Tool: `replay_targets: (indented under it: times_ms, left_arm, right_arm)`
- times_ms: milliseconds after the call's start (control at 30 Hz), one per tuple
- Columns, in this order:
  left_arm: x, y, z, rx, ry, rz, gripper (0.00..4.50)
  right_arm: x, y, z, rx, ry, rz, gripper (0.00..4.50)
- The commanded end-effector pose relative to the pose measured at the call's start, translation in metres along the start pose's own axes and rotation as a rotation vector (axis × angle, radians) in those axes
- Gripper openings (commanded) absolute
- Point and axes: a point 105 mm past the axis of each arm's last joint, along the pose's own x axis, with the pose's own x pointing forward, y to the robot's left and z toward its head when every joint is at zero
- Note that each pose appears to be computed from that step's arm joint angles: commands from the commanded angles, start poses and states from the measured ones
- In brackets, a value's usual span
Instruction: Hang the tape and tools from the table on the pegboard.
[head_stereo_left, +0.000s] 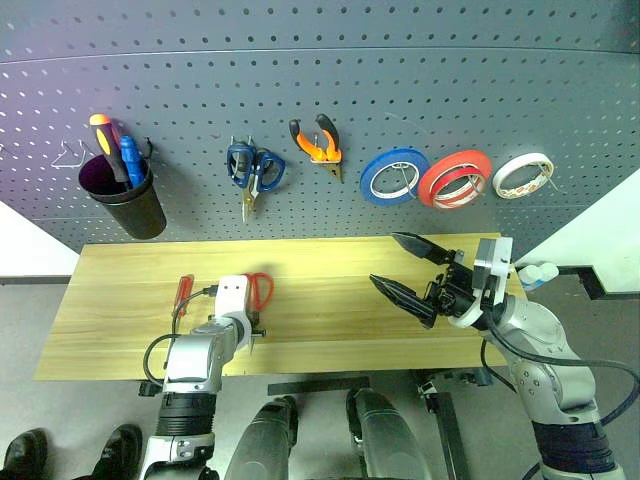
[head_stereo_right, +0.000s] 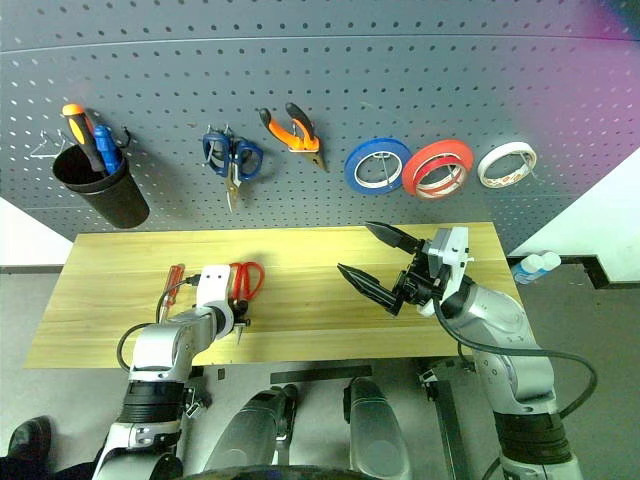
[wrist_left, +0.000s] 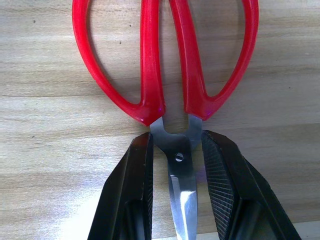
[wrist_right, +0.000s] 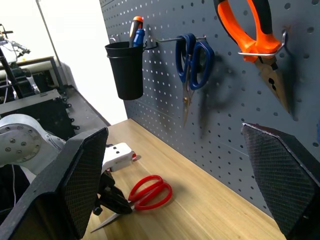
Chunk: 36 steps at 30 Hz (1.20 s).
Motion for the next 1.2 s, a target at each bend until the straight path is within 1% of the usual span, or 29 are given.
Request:
replay_targets:
  times_ms: [33,67,233,267,300,400,500,633,800,900,1033,1200]
  left_arm:
    - [-0.01,0.004,0.02,0.046,-0.112,0.03,1.11]
    - [-0.012,0.004,0.021,0.052,-0.124,0.029,1.11]
    - [-0.025,0.003,0.042,0.227,-0.27,0.049,1.11]
    - [-0.026,0.003,0.043,0.241,-0.289,0.045,1.11]
    - [-0.028,0.005,0.044,0.276,-0.304,0.052,1.11]
    - [-0.028,0.005,0.04,0.297,-0.313,0.035,1.11]
    - [-0.036,0.011,0.043,0.395,-0.373,0.051,1.11]
    - [-0.041,0.021,0.041,0.493,-0.419,0.069,1.11]
    - [-0.052,0.027,0.049,0.617,-0.534,0.093,1.11]
    - [-0.055,0.026,0.051,0.646,-0.587,0.096,1.1]
    - [-0.06,0.022,0.054,0.682,-0.649,0.096,1.1]
    - [-0.067,0.022,0.05,0.729,-0.71,0.094,1.1]
  right_arm:
    - [0.002,0.002,0.006,-0.017,-0.028,0.011,4.5]
    - [0.002,0.001,0.006,-0.017,-0.028,0.01,4.5]
    - [0.002,-0.001,0.005,-0.017,-0.027,0.011,4.5]
    - [0.002,-0.002,0.005,-0.018,-0.026,0.01,4.5]
    - [0.002,-0.003,0.004,-0.021,-0.025,0.01,4.5]
    - [0.002,-0.004,0.004,-0.025,-0.024,0.009,4.5]
    - [0.001,-0.007,0.003,-0.028,-0.023,0.004,4.5]
    - [-0.003,-0.013,0.001,-0.029,-0.017,-0.013,4.5]
    - [-0.009,-0.011,0.002,-0.016,-0.017,0.022,4.5]
    - [-0.015,-0.005,0.002,0.047,-0.01,0.081,4.5]
    - [-0.022,0.001,0.001,0.044,0.024,0.145,4.5]
    - [-0.026,0.0,0.002,-0.006,0.042,0.175,4.5]
